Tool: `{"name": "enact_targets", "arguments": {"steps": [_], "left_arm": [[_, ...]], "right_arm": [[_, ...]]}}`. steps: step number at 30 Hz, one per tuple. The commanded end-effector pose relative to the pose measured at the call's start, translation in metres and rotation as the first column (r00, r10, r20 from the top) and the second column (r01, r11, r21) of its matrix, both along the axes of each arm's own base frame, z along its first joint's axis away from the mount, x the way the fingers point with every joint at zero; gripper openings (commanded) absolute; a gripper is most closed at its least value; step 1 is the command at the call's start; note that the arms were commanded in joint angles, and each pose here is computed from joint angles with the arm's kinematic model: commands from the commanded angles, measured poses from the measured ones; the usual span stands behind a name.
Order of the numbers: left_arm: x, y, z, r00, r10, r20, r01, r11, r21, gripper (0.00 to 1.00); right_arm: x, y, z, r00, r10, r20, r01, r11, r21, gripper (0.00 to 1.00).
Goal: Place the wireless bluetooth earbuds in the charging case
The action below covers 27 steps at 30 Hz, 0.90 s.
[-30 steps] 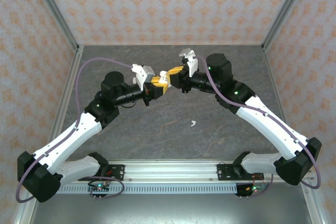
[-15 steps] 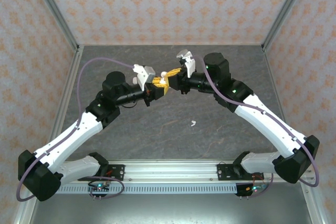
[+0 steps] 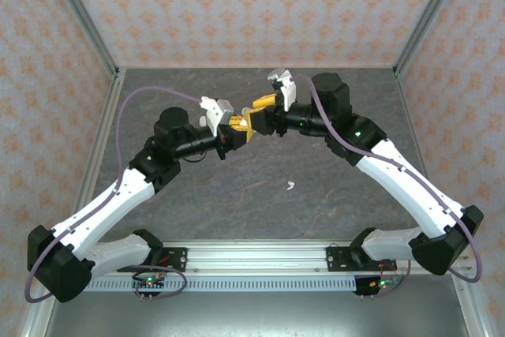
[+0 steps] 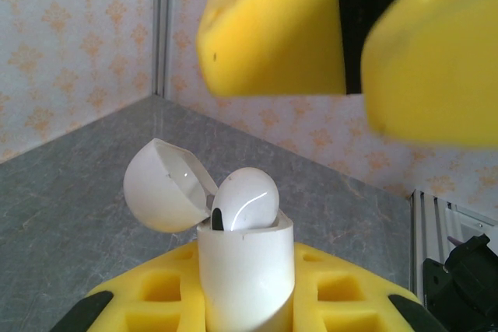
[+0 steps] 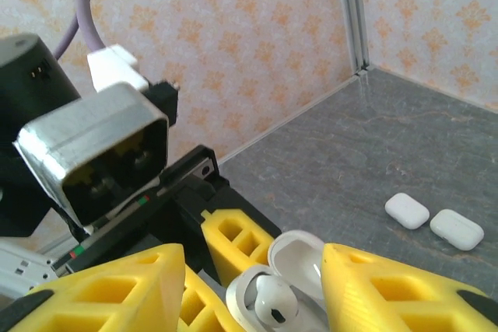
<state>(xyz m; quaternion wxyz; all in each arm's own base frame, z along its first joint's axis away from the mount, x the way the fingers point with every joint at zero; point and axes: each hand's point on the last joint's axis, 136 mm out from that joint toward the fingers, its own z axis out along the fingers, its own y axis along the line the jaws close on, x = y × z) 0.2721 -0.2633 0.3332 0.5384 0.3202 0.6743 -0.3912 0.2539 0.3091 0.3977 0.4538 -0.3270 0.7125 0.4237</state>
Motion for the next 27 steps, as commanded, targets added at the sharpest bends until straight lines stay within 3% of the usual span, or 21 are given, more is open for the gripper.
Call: {"name": "enact_targets", "arguments": {"steps": [1,7,14,23,27], "left_arm": [[-0.003,0.000,0.019,0.998,0.000,0.063,0.002,1.000,-0.026,0.03],[-0.002,0.007,0.020,0.995,0.040,0.086,-0.038,0.999,-0.035,0.02],[-0.004,0.015,0.020,0.992,0.075,0.102,-0.072,0.997,-0.028,0.03],[-0.004,0.016,0.021,0.991,0.080,0.109,-0.078,0.997,-0.022,0.03],[-0.004,0.016,0.021,0.991,0.080,0.107,-0.078,0.997,-0.022,0.03]], "right_arm": [[0.003,-0.020,0.023,0.996,-0.083,0.020,0.082,0.996,0.028,0.52],[0.030,-0.061,-0.011,0.951,-0.292,-0.104,0.288,0.956,-0.057,0.54],[0.046,-0.110,-0.099,0.795,-0.542,-0.272,0.469,0.834,-0.291,0.54],[0.023,-0.133,-0.211,0.621,-0.667,-0.411,0.420,0.726,-0.544,0.55],[0.010,-0.131,-0.262,0.543,-0.682,-0.489,0.345,0.713,-0.610,0.53]]}}
